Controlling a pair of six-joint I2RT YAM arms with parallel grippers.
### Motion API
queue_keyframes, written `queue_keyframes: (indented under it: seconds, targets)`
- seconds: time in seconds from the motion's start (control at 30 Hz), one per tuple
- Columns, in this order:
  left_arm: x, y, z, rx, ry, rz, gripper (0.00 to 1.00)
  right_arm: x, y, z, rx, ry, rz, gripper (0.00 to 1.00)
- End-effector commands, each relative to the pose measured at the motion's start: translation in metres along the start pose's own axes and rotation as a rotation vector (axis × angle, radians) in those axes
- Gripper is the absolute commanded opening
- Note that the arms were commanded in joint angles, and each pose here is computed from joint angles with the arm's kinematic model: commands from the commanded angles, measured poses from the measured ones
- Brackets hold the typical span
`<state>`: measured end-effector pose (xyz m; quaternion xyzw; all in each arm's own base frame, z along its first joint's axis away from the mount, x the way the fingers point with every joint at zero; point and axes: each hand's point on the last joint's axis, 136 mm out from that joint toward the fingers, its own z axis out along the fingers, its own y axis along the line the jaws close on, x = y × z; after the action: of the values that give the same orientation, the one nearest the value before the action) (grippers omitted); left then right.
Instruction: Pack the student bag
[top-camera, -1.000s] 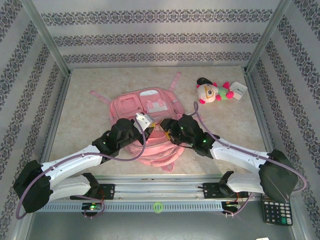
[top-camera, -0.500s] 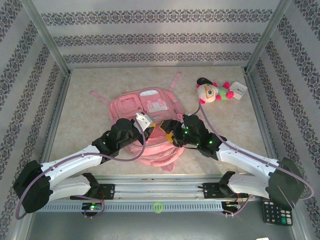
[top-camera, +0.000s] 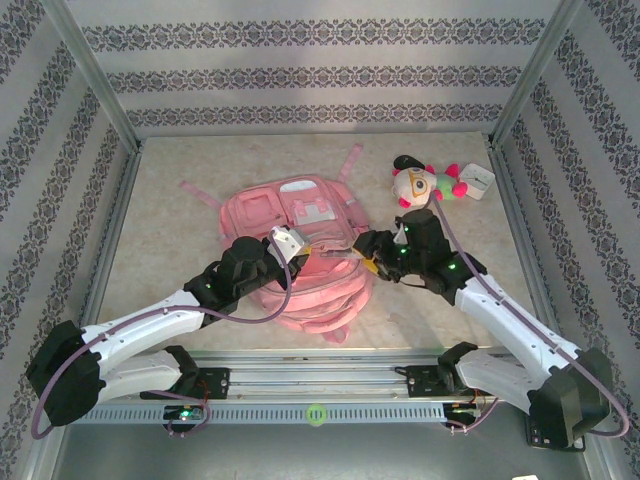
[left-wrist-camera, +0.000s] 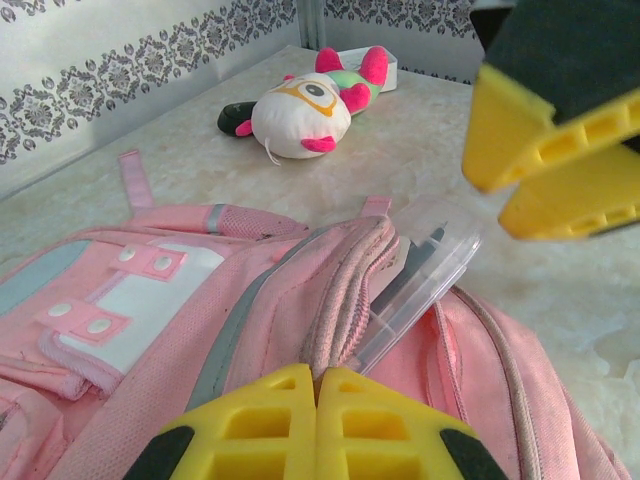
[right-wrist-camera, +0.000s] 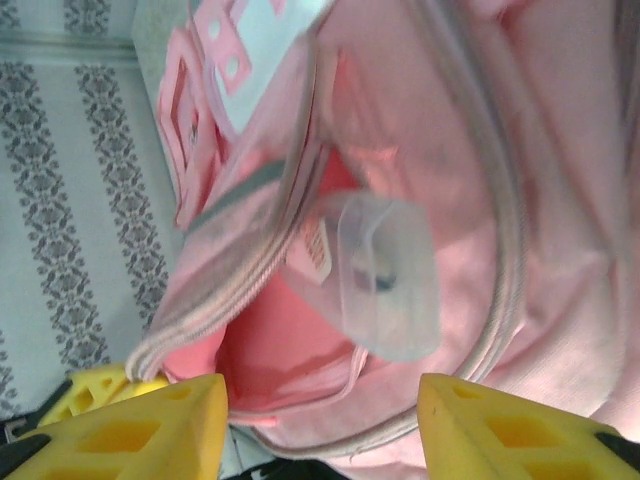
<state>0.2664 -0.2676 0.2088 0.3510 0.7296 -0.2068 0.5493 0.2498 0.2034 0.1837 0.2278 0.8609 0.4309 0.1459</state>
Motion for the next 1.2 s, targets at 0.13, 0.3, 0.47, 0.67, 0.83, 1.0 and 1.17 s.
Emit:
queue_keyframes:
  seconds: [0.13,0.3,0.47,0.67,0.83,1.0,1.17]
  targets:
    - [-0.058,-0.003,-0.011,0.017,-0.171,0.039,0.00,-0.005,-0.003,0.015,0.062,0.066,-0.094,0.46]
    - [-0.059,-0.003,-0.010,0.020,-0.171,0.041,0.00,-0.001,0.011,0.034,0.011,0.070,-0.116,0.30]
    - [-0.064,-0.009,-0.009,0.055,-0.197,0.028,0.00,0.012,0.027,0.061,-0.080,0.070,-0.112,0.25]
    - [-0.065,-0.018,-0.009,0.108,-0.215,0.002,0.00,0.012,0.037,0.078,-0.137,0.044,-0.119,0.19]
    - [-0.056,-0.008,-0.009,0.054,-0.160,-0.011,0.22,0.014,0.022,0.056,-0.089,0.025,-0.134,0.39]
    - [-0.059,-0.002,-0.029,0.041,-0.106,-0.064,0.66,0.030,-0.021,0.013,0.022,0.038,-0.149,0.50]
    - [-0.037,0.003,-0.058,0.054,0.053,-0.040,0.72,0.027,-0.010,-0.018,0.029,-0.015,-0.374,0.55]
